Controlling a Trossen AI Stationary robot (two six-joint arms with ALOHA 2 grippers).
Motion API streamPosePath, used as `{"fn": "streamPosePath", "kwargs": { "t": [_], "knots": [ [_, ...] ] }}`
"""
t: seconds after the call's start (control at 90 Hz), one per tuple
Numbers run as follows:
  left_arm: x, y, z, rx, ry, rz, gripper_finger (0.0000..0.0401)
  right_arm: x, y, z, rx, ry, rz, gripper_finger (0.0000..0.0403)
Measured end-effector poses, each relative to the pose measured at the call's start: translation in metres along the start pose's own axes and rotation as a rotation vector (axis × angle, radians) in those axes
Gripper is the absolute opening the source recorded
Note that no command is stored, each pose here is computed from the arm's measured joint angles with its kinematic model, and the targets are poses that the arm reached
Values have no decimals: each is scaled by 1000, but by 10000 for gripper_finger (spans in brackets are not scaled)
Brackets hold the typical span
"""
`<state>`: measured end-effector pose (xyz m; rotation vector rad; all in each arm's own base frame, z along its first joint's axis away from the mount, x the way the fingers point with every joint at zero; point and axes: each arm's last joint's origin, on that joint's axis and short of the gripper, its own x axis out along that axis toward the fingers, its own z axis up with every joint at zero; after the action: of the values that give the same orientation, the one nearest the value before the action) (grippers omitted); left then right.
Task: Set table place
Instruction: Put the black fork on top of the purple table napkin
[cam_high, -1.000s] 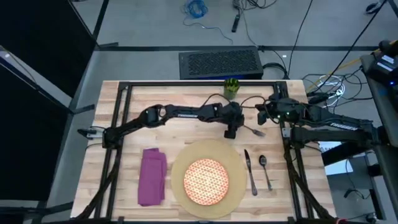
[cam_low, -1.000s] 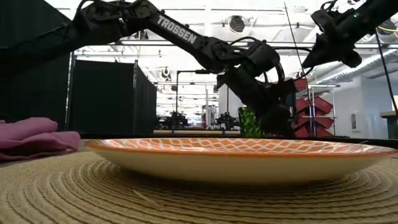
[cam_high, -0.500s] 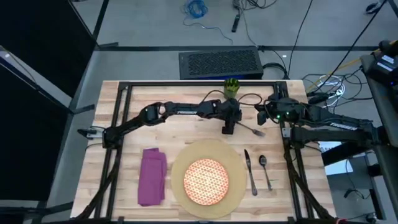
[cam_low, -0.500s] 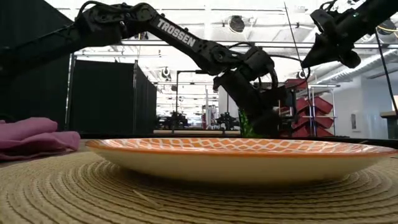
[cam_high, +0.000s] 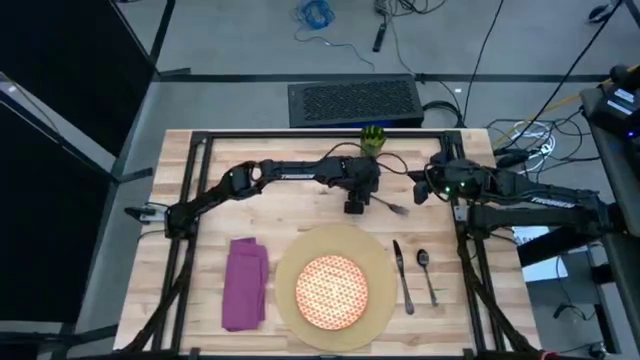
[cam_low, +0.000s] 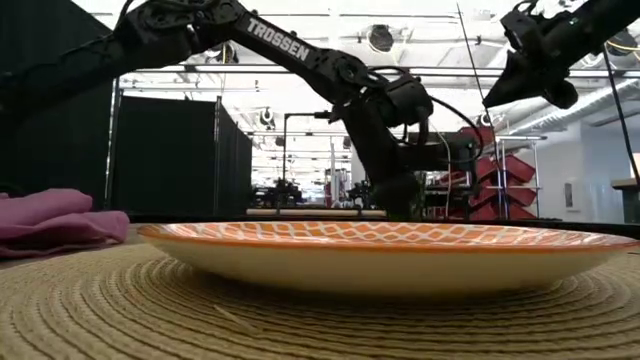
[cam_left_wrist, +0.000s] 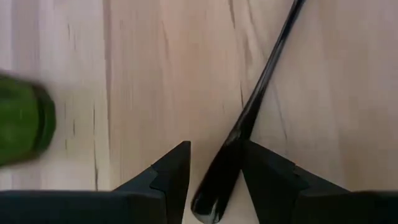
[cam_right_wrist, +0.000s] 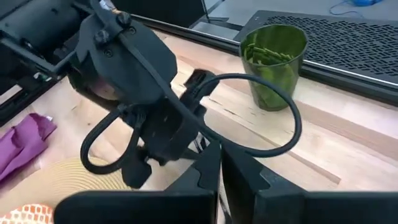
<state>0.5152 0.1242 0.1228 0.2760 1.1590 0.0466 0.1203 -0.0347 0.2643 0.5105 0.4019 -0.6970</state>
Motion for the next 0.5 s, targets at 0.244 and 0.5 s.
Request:
{"fn": "streamPosePath", "kwargs": {
  "t": [0.244, 0.5],
  "knots": [
    [-36, -18, 19, 95, -62, 11, 131, 0, 0, 0, -19, 1, 4, 0],
    [-47, -43, 39, 198, -177, 10, 131, 0, 2, 1, -28, -15, 14, 0]
  ]
}}
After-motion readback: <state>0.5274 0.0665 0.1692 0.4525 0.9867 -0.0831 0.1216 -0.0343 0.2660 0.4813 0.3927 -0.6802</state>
